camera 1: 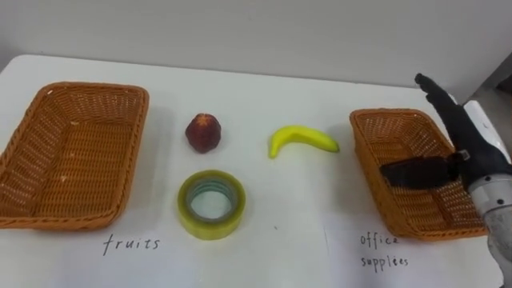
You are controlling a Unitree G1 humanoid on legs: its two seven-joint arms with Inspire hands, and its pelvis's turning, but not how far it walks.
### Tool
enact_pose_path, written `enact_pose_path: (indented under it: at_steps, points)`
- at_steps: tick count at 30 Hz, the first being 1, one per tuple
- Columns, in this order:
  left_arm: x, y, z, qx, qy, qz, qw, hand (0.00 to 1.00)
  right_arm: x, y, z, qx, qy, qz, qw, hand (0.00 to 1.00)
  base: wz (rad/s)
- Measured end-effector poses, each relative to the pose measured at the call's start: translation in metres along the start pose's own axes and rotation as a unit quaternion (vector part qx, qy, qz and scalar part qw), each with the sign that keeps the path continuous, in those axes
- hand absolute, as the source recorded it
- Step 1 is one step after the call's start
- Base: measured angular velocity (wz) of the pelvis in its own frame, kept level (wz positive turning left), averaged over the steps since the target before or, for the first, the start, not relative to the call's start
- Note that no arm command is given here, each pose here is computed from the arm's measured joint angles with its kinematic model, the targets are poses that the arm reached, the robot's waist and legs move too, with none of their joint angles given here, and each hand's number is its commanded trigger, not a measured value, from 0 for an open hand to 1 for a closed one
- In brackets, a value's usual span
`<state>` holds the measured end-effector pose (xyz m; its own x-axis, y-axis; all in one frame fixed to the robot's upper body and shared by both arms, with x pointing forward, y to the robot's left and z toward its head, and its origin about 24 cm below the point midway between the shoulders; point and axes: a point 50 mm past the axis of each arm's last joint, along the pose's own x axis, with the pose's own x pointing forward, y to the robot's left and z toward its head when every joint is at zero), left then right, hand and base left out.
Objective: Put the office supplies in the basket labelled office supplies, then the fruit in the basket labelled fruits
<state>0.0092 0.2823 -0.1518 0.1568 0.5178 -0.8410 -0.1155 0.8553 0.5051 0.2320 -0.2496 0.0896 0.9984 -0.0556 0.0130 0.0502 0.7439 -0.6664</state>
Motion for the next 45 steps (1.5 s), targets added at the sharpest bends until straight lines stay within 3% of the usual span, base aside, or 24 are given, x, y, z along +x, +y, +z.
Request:
enact_pose_path:
  at_steps: [16,45]
  points:
    - [-0.001,-0.008,-0.006,0.031,0.007,-0.007,0.999,0.00,0.004,0.015,0.028,0.025,-0.061,0.028,0.997,0.00,0.00]
    - [-0.002,-0.018,0.011,0.074,-0.028,-0.015,0.997,0.00,0.002,0.053,0.046,0.043,-0.096,0.076,0.992,0.00,0.03]
